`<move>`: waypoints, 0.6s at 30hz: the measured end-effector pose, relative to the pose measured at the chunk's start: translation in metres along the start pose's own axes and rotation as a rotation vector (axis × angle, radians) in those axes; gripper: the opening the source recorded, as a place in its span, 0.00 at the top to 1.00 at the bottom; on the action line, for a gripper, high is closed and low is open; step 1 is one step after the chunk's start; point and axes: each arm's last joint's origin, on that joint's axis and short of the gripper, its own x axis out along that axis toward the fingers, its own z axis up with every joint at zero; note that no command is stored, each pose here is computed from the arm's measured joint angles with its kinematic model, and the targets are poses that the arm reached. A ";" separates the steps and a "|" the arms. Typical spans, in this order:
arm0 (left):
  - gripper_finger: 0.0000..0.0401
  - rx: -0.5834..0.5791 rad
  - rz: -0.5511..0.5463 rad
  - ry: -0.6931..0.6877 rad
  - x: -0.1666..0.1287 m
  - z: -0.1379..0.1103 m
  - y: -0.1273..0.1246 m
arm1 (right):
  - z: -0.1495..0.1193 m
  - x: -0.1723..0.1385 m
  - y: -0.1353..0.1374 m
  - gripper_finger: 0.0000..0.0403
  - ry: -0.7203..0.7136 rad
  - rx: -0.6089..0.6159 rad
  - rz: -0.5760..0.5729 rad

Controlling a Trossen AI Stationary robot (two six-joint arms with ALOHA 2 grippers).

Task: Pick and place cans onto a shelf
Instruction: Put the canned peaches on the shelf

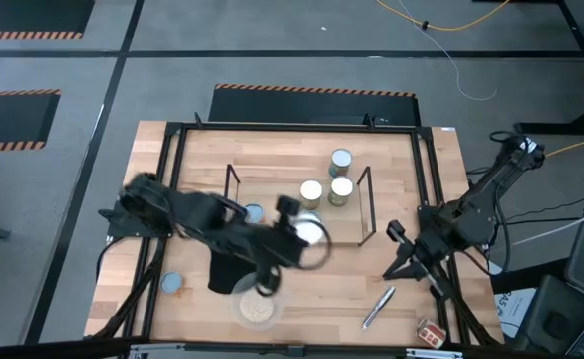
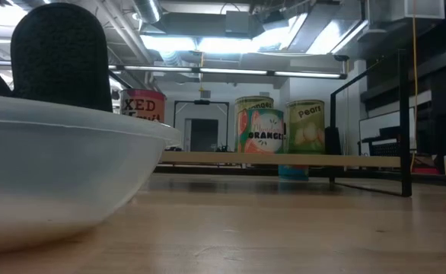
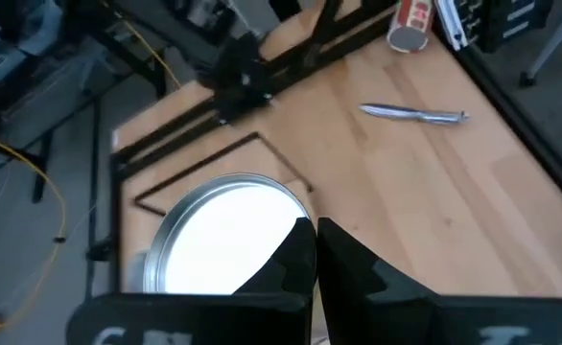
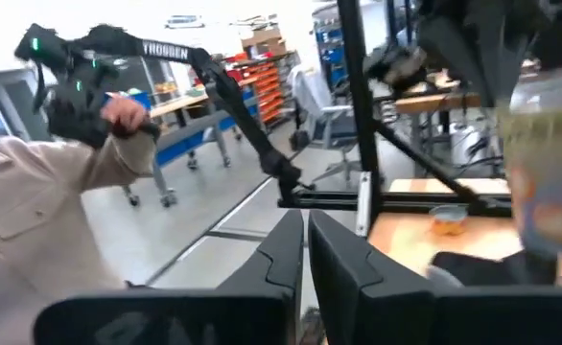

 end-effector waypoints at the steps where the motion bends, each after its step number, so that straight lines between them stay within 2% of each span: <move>1: 1.00 0.002 0.003 0.006 -0.010 -0.003 0.006 | 0.001 0.000 -0.001 0.93 -0.004 -0.009 -0.007; 6: 1.00 -0.010 0.025 0.029 -0.058 -0.021 0.035 | 0.002 0.003 -0.014 0.93 -0.008 -0.052 -0.097; 9: 1.00 -0.018 0.026 0.065 -0.080 -0.033 0.043 | 0.001 0.004 -0.023 0.93 0.009 -0.072 -0.154; 14: 1.00 -0.054 0.015 0.115 -0.108 -0.050 0.050 | 0.003 0.006 -0.038 0.93 0.006 -0.077 -0.232; 18: 1.00 -0.033 0.004 0.116 -0.118 -0.057 0.047 | 0.005 0.006 -0.051 0.93 0.003 -0.082 -0.296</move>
